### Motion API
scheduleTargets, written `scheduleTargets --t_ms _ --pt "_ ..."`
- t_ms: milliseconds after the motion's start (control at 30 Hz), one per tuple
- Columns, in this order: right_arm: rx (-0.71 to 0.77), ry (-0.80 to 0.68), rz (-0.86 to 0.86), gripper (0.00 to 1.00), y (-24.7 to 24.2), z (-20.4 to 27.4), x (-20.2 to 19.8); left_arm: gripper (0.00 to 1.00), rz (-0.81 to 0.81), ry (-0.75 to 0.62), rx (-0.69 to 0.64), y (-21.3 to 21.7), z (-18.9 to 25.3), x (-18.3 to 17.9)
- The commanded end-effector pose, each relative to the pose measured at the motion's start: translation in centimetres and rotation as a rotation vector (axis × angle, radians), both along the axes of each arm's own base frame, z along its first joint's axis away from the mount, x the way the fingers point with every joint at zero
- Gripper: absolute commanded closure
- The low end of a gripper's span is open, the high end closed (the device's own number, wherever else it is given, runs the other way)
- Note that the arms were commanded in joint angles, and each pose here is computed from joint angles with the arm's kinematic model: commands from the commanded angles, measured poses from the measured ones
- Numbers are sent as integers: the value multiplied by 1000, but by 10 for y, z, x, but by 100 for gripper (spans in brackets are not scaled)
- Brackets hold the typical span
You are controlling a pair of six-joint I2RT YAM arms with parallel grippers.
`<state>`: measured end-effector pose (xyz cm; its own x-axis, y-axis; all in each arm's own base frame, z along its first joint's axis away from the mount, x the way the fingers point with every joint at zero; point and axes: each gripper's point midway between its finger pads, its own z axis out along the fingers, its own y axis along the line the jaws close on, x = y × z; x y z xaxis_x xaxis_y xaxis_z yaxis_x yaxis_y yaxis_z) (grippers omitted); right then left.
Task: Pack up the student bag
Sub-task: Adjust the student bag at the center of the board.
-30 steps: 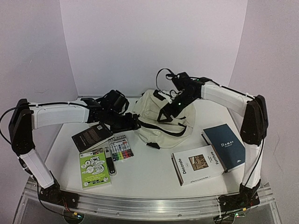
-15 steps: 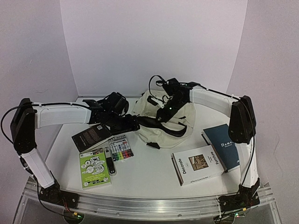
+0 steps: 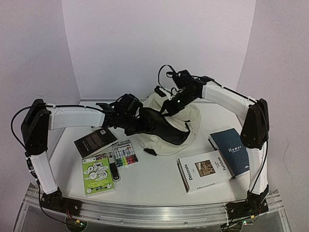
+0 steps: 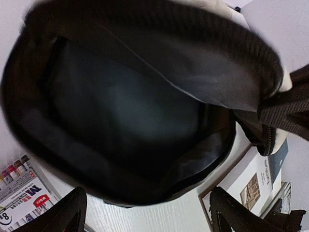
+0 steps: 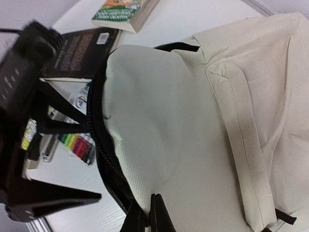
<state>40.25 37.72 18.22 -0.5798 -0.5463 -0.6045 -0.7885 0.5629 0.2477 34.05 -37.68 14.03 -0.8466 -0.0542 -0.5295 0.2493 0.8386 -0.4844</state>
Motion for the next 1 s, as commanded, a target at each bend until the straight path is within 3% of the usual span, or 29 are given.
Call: scheduleTargets --t_ms 0,200,333,467,600,733,833,967 --pt "240 -53 11 100 14 108 -16 12 0 -191 -109 -6 71 -2" --pt "260 -21 -99 100 -6 104 16 24 61 -33 119 9 0 4" --pt "215 -31 -304 100 -67 81 83 36 119 143 234 29 -58 -10" --pt "97 9 -546 100 -152 17 139 43 193 237 275 56 -88 -24" --pt "-97 125 -562 100 -185 -85 128 47 189 297 326 63 -107 -29" --pt "-220 189 -521 100 -190 -151 112 48 157 338 357 57 -118 -29" --pt "-231 187 -507 100 -188 -157 113 49 133 329 341 50 -116 -26" --pt "-72 179 -436 96 -162 -111 114 42 63 238 246 31 -90 -16"
